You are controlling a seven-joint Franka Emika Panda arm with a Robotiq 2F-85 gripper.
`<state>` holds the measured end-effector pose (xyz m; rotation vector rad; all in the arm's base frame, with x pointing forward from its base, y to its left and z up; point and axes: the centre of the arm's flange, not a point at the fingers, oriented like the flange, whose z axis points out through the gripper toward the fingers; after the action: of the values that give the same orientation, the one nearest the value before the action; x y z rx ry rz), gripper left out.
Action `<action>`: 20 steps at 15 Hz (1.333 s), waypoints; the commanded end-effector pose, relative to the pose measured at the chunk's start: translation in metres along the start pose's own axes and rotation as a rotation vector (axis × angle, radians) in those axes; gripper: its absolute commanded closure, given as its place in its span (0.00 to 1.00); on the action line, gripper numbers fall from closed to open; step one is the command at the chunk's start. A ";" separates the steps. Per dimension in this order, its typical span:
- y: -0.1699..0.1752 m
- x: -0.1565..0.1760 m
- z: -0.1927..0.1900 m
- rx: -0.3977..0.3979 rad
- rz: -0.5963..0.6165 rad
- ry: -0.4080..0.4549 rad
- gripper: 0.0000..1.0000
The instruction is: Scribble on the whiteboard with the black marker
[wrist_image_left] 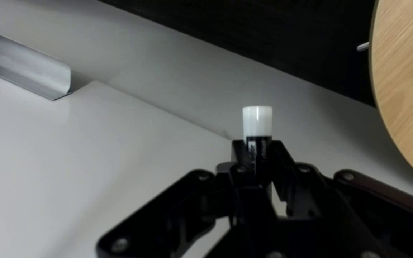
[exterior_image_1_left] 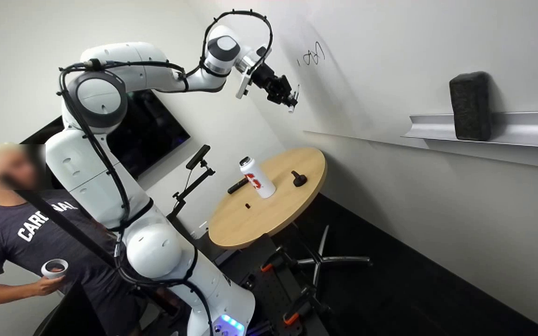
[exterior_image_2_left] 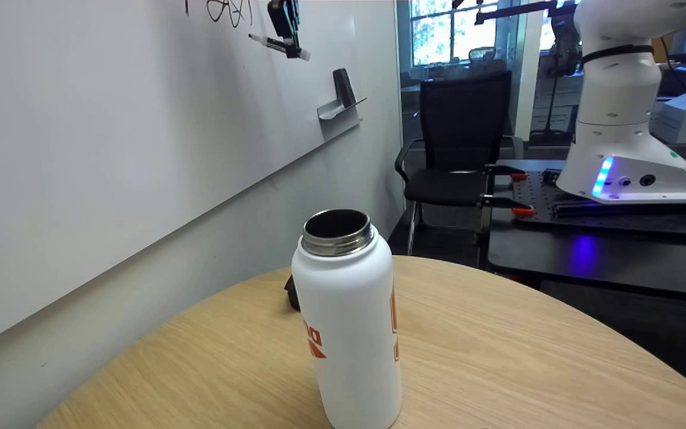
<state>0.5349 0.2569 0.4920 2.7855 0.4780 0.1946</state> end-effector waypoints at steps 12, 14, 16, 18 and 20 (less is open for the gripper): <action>-0.068 -0.100 0.051 0.146 -0.059 0.001 0.80; -0.067 -0.101 0.050 0.146 -0.059 0.002 0.80; -0.077 -0.100 0.060 0.141 -0.063 -0.034 0.95; -0.097 -0.106 0.073 0.144 -0.077 -0.060 0.95; -0.120 -0.114 0.089 0.157 -0.117 -0.093 0.95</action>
<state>0.4221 0.2833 0.3872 2.8932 0.6388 0.0756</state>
